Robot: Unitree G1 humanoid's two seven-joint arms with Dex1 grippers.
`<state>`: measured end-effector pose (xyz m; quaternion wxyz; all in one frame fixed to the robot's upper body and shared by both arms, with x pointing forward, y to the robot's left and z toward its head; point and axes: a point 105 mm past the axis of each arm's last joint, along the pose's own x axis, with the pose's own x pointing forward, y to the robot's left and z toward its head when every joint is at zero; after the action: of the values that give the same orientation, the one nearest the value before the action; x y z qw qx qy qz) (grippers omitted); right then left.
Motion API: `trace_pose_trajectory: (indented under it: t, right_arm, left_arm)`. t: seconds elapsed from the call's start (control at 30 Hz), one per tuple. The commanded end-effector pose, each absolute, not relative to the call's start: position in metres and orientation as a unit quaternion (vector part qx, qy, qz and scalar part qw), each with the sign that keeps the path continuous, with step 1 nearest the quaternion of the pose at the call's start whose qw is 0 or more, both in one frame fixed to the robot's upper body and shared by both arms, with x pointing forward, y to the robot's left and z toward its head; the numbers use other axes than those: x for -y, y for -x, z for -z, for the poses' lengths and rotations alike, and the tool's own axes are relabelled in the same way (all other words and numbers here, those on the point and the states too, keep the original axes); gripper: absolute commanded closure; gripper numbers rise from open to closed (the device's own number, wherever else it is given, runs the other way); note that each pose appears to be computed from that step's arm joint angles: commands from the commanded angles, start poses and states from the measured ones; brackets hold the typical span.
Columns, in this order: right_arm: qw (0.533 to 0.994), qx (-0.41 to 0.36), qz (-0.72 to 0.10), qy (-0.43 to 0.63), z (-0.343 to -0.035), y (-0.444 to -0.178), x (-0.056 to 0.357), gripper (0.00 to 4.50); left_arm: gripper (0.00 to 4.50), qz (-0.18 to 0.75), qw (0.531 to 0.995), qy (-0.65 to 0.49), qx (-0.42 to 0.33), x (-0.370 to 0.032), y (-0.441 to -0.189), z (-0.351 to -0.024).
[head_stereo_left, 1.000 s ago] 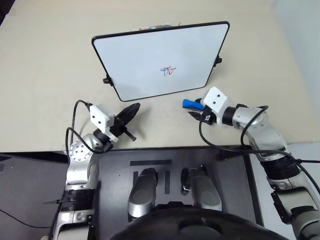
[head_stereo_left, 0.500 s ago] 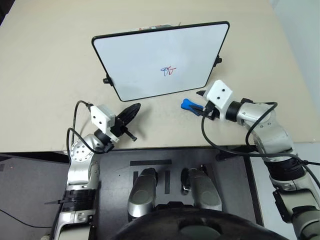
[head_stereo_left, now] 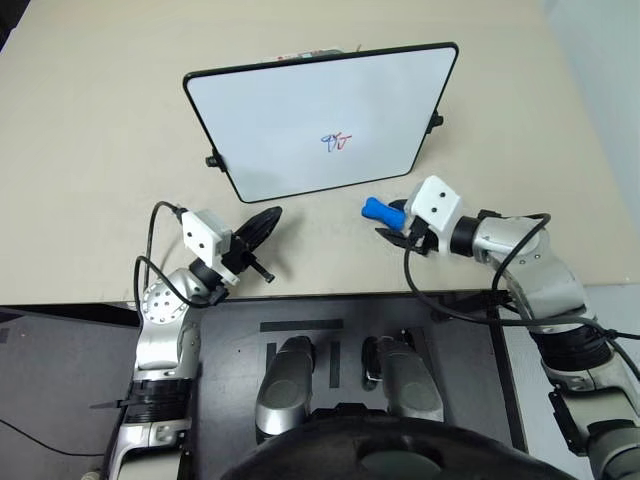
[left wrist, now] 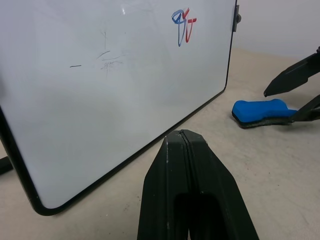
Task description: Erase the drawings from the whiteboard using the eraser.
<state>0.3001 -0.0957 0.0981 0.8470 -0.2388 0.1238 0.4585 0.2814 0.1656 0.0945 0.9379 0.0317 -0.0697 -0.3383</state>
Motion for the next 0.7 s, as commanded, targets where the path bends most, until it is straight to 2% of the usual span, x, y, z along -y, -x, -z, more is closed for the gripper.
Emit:
trace_pose_trajectory:
  t: [0.03, 0.43, 0.53, 0.7]
  right_arm:
    - [0.849, -0.118, -0.457, 0.237, -0.099, -0.303, 0.094, 1.9]
    - [0.858, -0.138, -0.437, 0.231, -0.086, -0.311, 0.099, 1.9]
    - [0.862, -0.139, -0.432, 0.227, -0.086, -0.313, 0.099, 2.48]
    - [0.865, -0.14, -0.425, 0.228, -0.087, -0.314, 0.101, 4.17]
  left_arm:
    - [4.5, 0.34, 0.936, -0.039, 0.086, -0.163, -0.28, -0.1]
    - [4.5, 0.34, 0.935, -0.039, 0.086, -0.162, -0.279, -0.099]
    - [4.5, 0.341, 0.936, -0.039, 0.085, -0.162, -0.279, -0.098]
    - [4.5, 0.341, 0.935, -0.039, 0.085, -0.162, -0.279, -0.098]
